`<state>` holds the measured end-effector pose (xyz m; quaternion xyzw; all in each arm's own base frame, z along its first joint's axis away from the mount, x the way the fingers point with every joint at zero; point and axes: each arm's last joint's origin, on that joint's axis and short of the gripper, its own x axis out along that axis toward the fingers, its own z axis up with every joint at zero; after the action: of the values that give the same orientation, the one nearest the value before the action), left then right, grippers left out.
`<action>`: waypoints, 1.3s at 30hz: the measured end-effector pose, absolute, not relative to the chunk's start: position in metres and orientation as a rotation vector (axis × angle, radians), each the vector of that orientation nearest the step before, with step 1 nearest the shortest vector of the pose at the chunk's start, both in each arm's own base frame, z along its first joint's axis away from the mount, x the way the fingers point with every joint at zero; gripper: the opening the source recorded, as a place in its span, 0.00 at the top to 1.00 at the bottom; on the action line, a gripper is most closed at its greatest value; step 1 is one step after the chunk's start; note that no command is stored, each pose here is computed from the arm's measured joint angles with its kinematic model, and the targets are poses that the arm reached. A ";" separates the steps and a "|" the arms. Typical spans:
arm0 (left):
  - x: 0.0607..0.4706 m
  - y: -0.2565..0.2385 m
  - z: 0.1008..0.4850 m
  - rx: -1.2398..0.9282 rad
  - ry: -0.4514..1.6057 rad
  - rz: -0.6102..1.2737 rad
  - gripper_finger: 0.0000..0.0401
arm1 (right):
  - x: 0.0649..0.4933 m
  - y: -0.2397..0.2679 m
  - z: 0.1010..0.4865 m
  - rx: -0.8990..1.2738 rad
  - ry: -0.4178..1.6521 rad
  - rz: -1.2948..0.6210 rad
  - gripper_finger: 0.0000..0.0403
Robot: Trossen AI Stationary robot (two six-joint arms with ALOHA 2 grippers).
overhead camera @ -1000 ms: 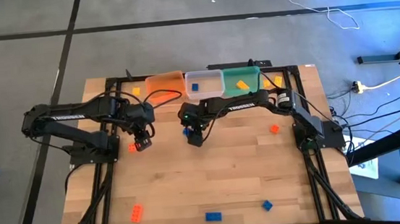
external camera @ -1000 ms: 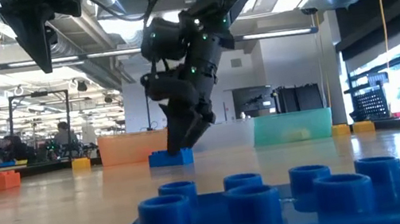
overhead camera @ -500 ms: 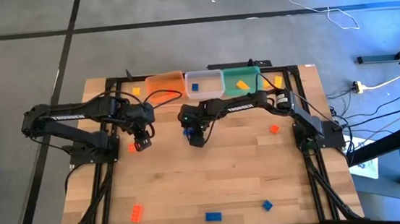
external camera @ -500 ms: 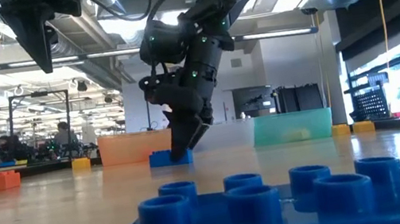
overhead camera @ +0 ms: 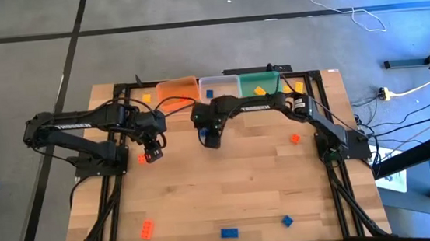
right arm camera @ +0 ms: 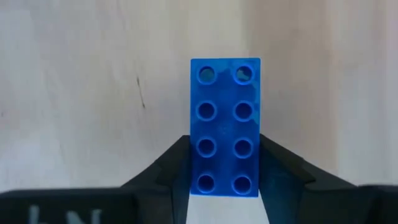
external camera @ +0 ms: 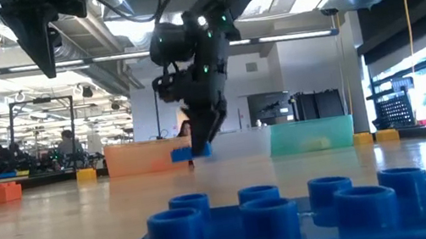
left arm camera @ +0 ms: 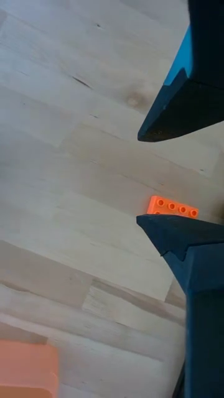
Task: Sort & place blocks by color
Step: Put the blue game piece into the transparent bin
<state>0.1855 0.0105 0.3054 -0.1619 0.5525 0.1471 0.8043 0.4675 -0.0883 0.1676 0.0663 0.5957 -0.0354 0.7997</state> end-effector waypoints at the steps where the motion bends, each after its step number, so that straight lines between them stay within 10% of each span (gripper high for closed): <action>1: 0.186 0.010 0.305 -0.347 1.183 0.315 0.52 | 0.467 -0.091 0.174 0.138 1.290 -0.084 0.65; 17: 0.189 0.022 0.307 -0.326 1.111 0.417 0.52 | 0.437 -0.175 0.249 0.162 1.318 -0.371 0.65; 39: 0.192 0.049 0.311 -0.399 1.005 0.518 0.52 | 0.382 -0.273 0.179 0.311 1.342 -0.416 0.65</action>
<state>0.1922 0.0485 0.3111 -0.1879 0.4728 0.2439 0.8256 0.3825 -0.2729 0.1794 0.1425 0.6145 -0.1904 0.7522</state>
